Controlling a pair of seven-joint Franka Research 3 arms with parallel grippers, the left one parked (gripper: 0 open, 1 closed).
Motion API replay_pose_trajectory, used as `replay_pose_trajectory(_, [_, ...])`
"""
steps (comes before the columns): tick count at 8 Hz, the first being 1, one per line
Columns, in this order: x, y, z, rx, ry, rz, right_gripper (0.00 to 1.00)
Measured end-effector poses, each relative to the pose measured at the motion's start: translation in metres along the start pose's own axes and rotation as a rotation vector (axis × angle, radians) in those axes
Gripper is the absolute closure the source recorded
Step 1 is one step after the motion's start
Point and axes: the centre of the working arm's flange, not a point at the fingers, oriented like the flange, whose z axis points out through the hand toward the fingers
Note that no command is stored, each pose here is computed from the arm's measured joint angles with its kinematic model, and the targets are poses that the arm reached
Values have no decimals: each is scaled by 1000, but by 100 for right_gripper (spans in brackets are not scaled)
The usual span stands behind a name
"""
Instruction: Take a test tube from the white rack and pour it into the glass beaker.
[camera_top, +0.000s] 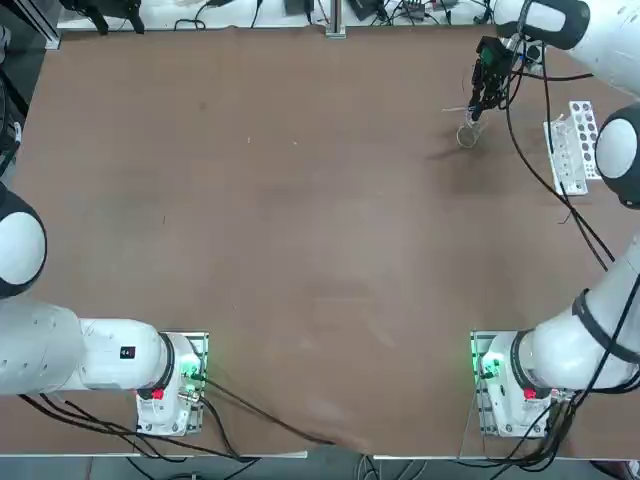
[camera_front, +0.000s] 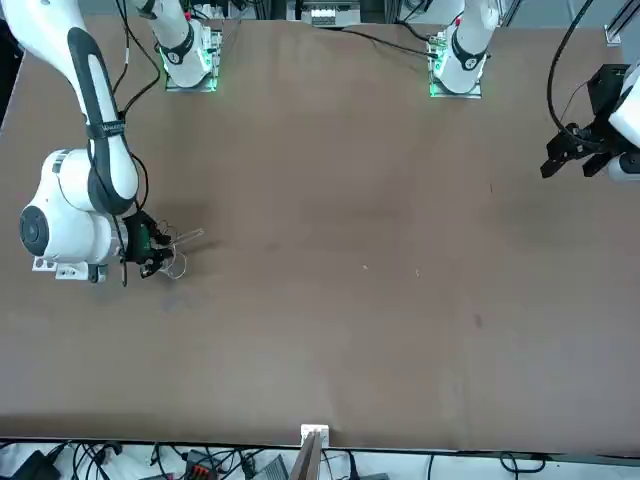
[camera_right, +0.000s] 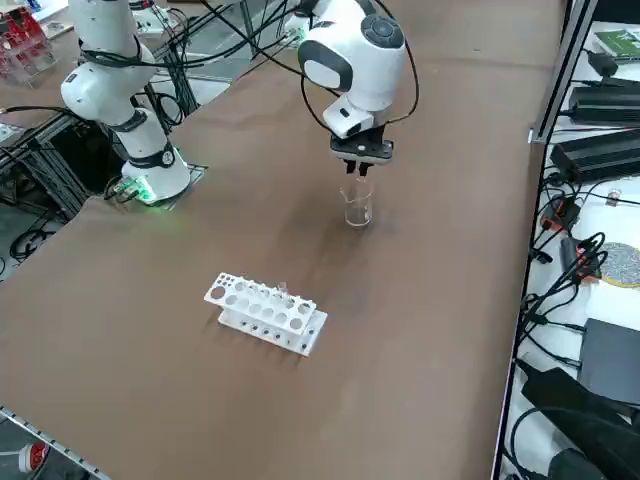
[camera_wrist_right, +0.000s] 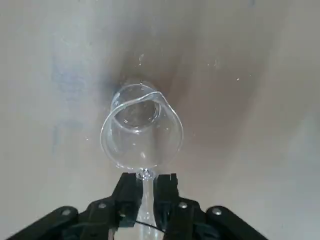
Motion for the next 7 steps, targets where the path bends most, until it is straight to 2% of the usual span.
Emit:
replay_pose_trajectory(2, [-3,2,-8,3,4,-6,81])
replay_pose_trajectory(3, [-6,8,-19,-20,38,-21,81])
replay_pose_trajectory(5, [-3,31,-49,-113,212,-11,81])
replay_pose_trajectory(7, [12,54,-71,-233,435,6,81])
